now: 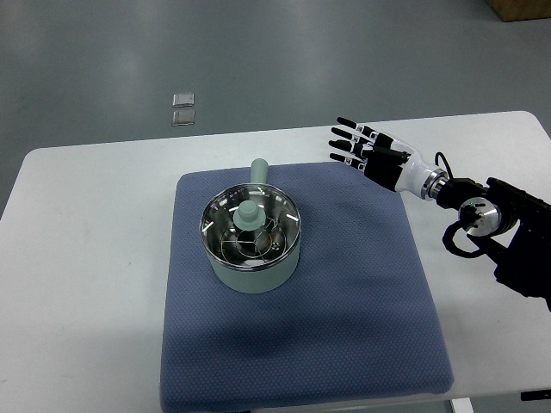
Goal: Open lid and place right of pot
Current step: 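Move the right hand over the pot toward the glass lid knob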
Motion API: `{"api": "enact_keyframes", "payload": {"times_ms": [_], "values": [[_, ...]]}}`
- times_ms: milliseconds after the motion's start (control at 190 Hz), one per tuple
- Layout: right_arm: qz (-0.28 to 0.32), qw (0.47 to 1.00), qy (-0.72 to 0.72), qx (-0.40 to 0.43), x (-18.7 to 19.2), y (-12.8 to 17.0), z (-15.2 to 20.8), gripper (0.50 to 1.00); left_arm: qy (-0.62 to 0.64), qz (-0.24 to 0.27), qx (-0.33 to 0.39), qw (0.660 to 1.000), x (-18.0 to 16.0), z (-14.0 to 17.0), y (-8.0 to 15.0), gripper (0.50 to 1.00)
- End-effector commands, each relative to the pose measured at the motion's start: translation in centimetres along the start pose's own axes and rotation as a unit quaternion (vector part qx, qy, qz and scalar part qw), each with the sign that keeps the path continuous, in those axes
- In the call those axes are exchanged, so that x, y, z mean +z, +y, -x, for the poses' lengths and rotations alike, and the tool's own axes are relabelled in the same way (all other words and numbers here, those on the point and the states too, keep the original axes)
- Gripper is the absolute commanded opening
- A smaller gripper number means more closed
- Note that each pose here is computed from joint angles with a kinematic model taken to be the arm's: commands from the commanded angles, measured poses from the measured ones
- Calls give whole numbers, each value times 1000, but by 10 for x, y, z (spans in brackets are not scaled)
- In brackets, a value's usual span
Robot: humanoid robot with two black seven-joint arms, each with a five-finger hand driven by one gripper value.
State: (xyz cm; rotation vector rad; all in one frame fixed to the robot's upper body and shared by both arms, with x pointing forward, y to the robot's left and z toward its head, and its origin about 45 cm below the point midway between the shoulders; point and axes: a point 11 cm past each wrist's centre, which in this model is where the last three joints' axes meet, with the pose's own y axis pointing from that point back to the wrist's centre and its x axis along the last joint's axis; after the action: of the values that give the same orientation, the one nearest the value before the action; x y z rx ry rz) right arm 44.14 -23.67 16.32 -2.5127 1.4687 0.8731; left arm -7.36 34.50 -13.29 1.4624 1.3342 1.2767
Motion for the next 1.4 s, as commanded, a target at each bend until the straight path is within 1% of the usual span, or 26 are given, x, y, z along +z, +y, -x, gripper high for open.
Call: {"api": "enact_keyframes", "payload": {"times_ms": [0, 290, 469, 654, 770, 886, 933, 939, 970, 1007, 1055, 1060, 1150, 1213, 1266, 1271, 1392], "values": [[1, 1000, 0, 2, 1, 0, 0, 932, 0, 0, 2, 1000, 0, -1, 0, 1000], [3, 1000, -3, -5, 5, -2, 4, 932, 0, -3, 1, 1000, -3, -1, 0, 1000], [7, 1000, 3, -7, 5, -3, 5, 932, 0, 1, -6, 1000, 1, 3, 0, 1000], [2, 1000, 14, -14, -7, -2, 5, 934, -1, 0, -9, 1000, 1, 3, 0, 1000], [7, 998, 61, -28, -21, -1, 7, 932, -2, 1, -7, 1000, 1, 2, 0, 1000], [8, 991, 122, -54, -31, -9, 22, 932, -1, 1, -8, 1000, 1, 3, 0, 1000], [8, 991, 122, -54, -31, -9, 22, 932, -1, 1, -8, 1000, 1, 3, 0, 1000], [11, 984, 166, -68, -38, -12, 31, 932, -2, 1, -10, 1000, 1, 4, 0, 1000], [12, 978, 196, -76, -42, -14, 36, 932, -2, 1, -10, 1000, 1, 4, 0, 1000], [11, 971, 225, -82, -48, -14, 38, 932, -2, 0, -10, 1000, 1, 4, 0, 1000], [11, 971, 225, -82, -48, -14, 38, 932, -2, 0, -10, 1000, 1, 4, 0, 1000], [5, 956, 276, -96, -63, -13, 44, 932, -2, 1, -10, 1000, 1, 4, 0, 1000], [-1, 928, 351, -123, -84, -12, 56, 932, -2, 1, -8, 1000, 1, 3, 0, 1000], [7, 905, 400, -142, -93, -10, 63, 932, -2, 1, -8, 1000, 1, 3, 0, 1000], [7, 905, 400, -142, -93, -10, 63, 932, -2, 1, -8, 1000, 1, 3, 0, 1000], [16, 883, 442, -159, -94, -9, 70, 932, -2, 1, -8, 1000, 1, 3, 0, 1000], [26, 816, 542, -200, -97, -16, 96, 932, -1, 1, -8, 1000, 1, 3, 0, 1000]]}}
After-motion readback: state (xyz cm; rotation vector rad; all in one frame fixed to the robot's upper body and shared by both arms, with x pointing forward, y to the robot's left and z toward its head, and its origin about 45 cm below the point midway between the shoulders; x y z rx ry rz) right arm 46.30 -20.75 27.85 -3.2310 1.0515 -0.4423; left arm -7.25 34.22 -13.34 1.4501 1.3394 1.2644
